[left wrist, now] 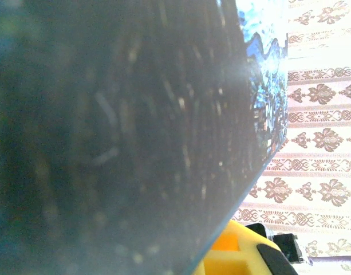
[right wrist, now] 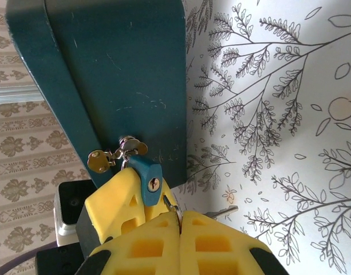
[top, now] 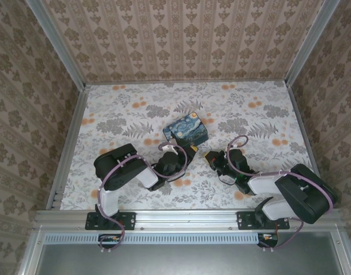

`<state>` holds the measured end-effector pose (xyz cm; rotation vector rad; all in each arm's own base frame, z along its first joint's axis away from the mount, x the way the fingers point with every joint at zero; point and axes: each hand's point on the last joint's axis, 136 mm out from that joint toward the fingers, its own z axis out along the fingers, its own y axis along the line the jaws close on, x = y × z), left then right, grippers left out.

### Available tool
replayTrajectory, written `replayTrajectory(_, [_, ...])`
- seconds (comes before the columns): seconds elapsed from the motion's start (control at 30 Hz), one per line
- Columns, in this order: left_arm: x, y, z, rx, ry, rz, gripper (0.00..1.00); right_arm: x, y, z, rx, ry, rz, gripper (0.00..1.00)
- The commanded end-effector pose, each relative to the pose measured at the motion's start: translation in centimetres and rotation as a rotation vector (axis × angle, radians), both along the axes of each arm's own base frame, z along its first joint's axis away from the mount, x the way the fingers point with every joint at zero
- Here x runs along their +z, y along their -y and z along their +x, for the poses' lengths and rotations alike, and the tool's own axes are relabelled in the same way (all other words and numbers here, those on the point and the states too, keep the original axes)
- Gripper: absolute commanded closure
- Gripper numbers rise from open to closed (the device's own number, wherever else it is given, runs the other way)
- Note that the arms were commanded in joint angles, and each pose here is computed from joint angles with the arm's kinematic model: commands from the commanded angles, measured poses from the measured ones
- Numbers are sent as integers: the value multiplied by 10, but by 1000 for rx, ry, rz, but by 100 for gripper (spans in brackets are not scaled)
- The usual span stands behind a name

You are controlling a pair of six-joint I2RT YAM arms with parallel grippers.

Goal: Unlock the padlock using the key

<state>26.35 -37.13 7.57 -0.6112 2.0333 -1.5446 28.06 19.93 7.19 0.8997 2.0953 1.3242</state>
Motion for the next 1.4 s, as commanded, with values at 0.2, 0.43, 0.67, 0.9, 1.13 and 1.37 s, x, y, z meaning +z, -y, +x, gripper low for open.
replayTrajectory(0.2, [-15,-1,-2,21,-57,3,100,7,-9,18,-36,22,39,100])
replayTrajectory(0.43, [-17,-1,-2,24,-61,11,100,3,-10,20,-42,18,45,100])
replayTrajectory(0.67, [-20,-2,-2,26,-66,21,100,5,-11,21,-39,22,46,100])
replayTrajectory(0.9, [-23,-3,-2,27,-68,33,100,10,-12,21,-35,29,46,100])
replayTrajectory(1.13, [-24,-3,-2,28,-71,41,100,16,-14,24,-29,39,48,100])
replayTrajectory(1.37, [-26,-4,-2,28,-72,46,100,21,-15,26,-28,48,46,100])
